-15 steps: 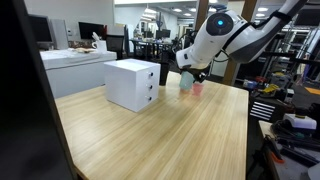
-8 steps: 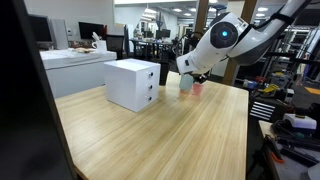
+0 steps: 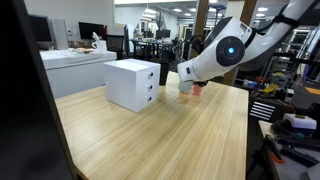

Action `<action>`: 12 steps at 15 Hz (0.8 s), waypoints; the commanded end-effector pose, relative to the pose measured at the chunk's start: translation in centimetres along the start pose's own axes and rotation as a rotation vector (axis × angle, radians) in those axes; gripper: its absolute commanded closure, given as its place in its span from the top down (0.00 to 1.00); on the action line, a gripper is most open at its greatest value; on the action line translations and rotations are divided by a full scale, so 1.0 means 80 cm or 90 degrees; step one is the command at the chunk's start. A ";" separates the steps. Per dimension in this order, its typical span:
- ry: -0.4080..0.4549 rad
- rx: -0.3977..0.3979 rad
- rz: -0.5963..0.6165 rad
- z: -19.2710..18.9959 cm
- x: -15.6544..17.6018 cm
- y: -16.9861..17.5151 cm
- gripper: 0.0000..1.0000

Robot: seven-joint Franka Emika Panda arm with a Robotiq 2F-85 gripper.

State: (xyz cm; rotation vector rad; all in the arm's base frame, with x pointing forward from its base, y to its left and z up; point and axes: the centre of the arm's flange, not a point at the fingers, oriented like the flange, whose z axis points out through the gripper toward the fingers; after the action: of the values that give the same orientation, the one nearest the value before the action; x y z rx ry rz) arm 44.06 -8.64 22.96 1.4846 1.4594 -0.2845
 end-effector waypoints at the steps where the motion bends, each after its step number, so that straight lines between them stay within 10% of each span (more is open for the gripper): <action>1: -0.034 -0.032 0.003 -0.008 0.008 -0.018 0.55; 12: -0.102 -0.070 -0.063 -0.002 0.005 -0.043 0.55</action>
State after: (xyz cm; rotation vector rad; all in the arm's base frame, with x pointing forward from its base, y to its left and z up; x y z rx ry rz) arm 42.20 -8.92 21.55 1.3172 1.4075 -0.3594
